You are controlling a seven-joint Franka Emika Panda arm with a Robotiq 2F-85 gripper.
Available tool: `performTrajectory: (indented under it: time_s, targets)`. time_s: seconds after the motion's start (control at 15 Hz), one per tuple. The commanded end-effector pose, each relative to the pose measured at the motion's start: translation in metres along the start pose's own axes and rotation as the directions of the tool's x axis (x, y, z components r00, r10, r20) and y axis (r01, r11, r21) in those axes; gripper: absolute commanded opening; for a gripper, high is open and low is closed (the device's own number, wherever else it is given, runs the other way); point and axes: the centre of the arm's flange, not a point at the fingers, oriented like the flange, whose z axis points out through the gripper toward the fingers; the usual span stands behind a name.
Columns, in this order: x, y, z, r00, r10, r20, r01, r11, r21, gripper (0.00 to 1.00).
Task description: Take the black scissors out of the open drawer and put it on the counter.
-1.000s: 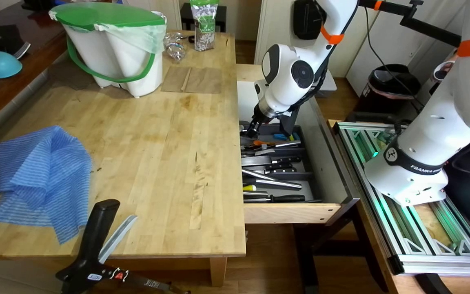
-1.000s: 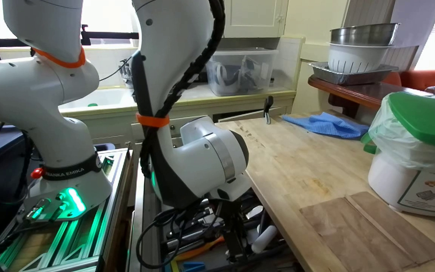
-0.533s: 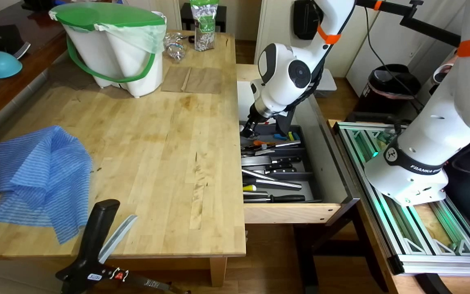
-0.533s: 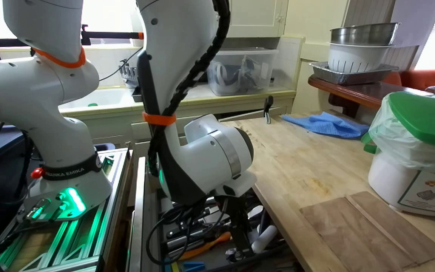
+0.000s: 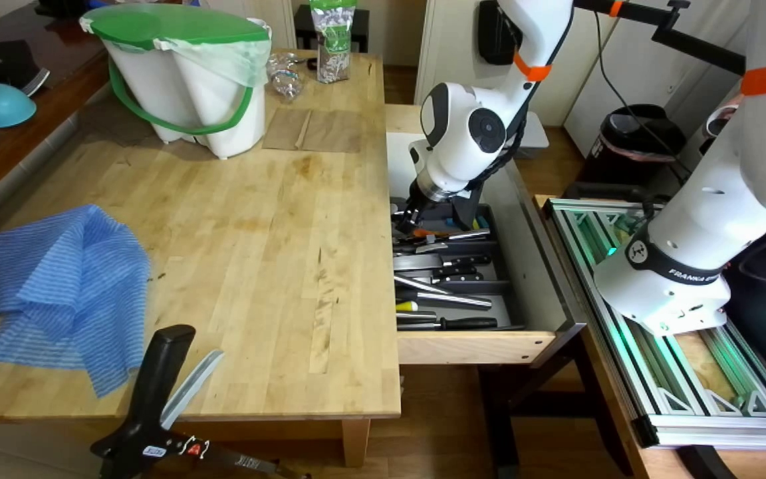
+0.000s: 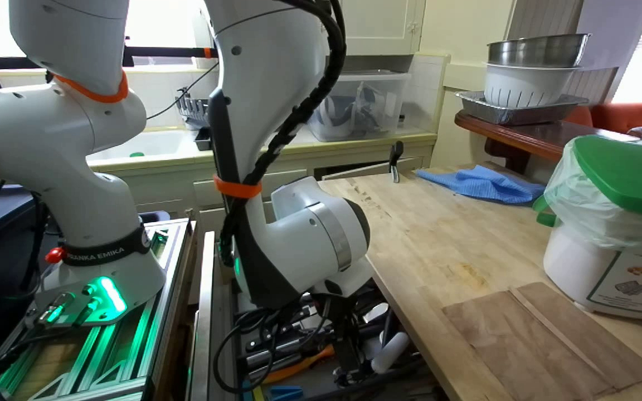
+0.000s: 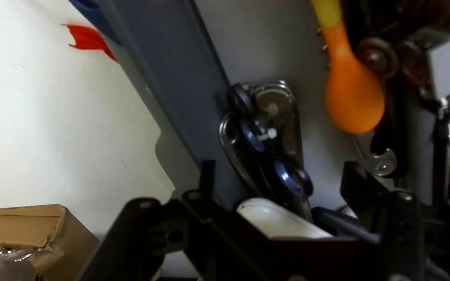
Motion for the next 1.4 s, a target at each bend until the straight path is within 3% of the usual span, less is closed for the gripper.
performTrajectory:
  time_s: [0.0,0.07,0.47,0.6,0.73,1.07,1.33]
  targets:
    - [0.000,-0.001,0.009,1.000,0.010,0.021,-0.010,1.000,0.006,0.73]
    - [0.000,-0.002,0.009,1.000,0.006,0.020,-0.007,1.000,0.002,0.62]
    - [0.005,-0.001,0.003,1.000,-0.012,0.008,0.012,1.000,-0.001,0.36]
    - [0.007,-0.003,0.001,1.000,-0.027,0.006,0.027,1.000,-0.006,0.12]
    - [0.010,-0.003,-0.003,0.999,-0.041,0.004,0.041,0.999,-0.013,0.00]
    - [0.015,-0.014,-0.024,0.995,-0.091,0.049,0.090,0.996,0.027,0.02]
    - [0.015,-0.021,-0.046,0.985,-0.092,0.149,0.083,0.994,0.065,0.02]
